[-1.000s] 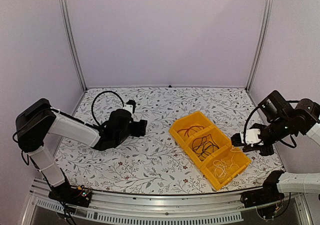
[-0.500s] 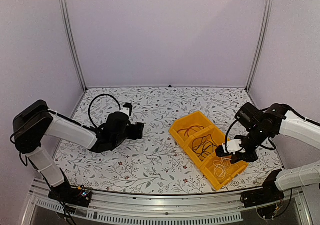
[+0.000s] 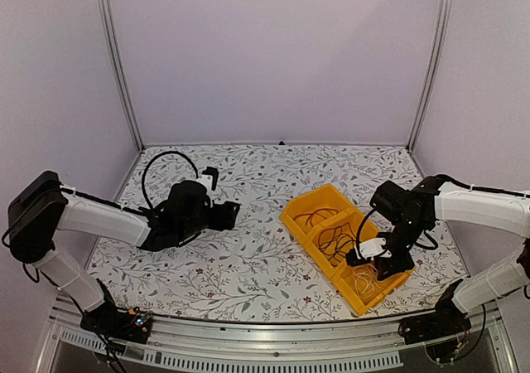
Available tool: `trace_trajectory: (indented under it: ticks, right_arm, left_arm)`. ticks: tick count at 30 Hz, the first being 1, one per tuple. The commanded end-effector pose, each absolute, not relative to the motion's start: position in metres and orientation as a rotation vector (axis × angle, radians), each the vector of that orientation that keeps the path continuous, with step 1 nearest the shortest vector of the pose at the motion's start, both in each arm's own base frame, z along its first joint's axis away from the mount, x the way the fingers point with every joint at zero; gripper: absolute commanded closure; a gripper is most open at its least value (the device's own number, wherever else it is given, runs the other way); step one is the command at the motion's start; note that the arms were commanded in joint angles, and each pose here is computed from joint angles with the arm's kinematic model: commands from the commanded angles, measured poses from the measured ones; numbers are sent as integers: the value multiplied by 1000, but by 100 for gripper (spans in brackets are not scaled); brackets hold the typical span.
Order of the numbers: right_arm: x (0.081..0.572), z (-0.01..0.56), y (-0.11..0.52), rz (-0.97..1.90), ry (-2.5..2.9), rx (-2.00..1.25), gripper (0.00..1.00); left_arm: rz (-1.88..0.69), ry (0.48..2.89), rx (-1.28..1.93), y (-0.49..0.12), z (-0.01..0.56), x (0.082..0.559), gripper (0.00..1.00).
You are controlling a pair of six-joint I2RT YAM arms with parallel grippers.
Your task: Untangle the cables
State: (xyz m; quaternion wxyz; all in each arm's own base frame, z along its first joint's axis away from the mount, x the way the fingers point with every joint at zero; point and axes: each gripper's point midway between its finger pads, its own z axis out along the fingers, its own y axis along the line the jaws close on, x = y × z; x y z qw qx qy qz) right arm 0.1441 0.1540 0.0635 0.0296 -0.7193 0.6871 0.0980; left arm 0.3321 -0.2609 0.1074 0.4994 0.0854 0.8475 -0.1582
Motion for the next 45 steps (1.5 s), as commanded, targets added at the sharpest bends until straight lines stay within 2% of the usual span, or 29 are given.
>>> trace_trajectory:
  ticks: [1,4,7,11,16,19,27,35,37,39,40,41,43,44,45]
  right_arm:
    - [161,96,155,203,2084,-2180,57]
    - [154,121,152,217,2048,-2206,37]
    - [159,128,141,114,2045,-2227,34]
    - [185,151,157,52,1950,-2144,35]
    - [221,184,235,322,1766,-1873,40]
    - [233,186,271,508,1749,-1774,45]
    - [246,210,328,819,1559,-1640,48]
    - [238,180,322,770,1600,-1682,49]
    - [238,178,320,755,1612,-1679,49]
    - [237,178,319,756,1608,-1678,49]
    - [237,178,319,756,1608,-1675,49]
    - [237,178,319,759,1610,-1673,49]
    - [238,175,320,762,1618,-1666,49]
    - [240,173,320,763,1632,-1659,49]
    - [242,172,321,759,1640,-1654,50]
  left_arm:
    - [-396,2090,275,-262,107,325,17]
    - [-379,2111,347,-265,110,321,18]
    - [-326,2161,422,-260,105,315,18]
    - [-415,2188,577,-274,100,297,20]
    - [-668,2211,764,-303,86,262,25]
    - [-733,2228,860,-313,71,244,26]
    - [-598,2221,1043,-322,29,240,26]
    - [-580,2186,1065,-346,7,258,34]
    - [-577,2152,1046,-349,9,265,39]
    - [-573,2121,1040,-353,11,269,54]
    - [-569,2108,1038,-354,13,271,63]
    - [-567,2096,1036,-355,15,273,77]
    - [-564,2073,1028,-355,23,275,95]
    - [-565,2055,1020,-355,30,276,100]
    - [-562,2041,1010,-354,37,276,100]
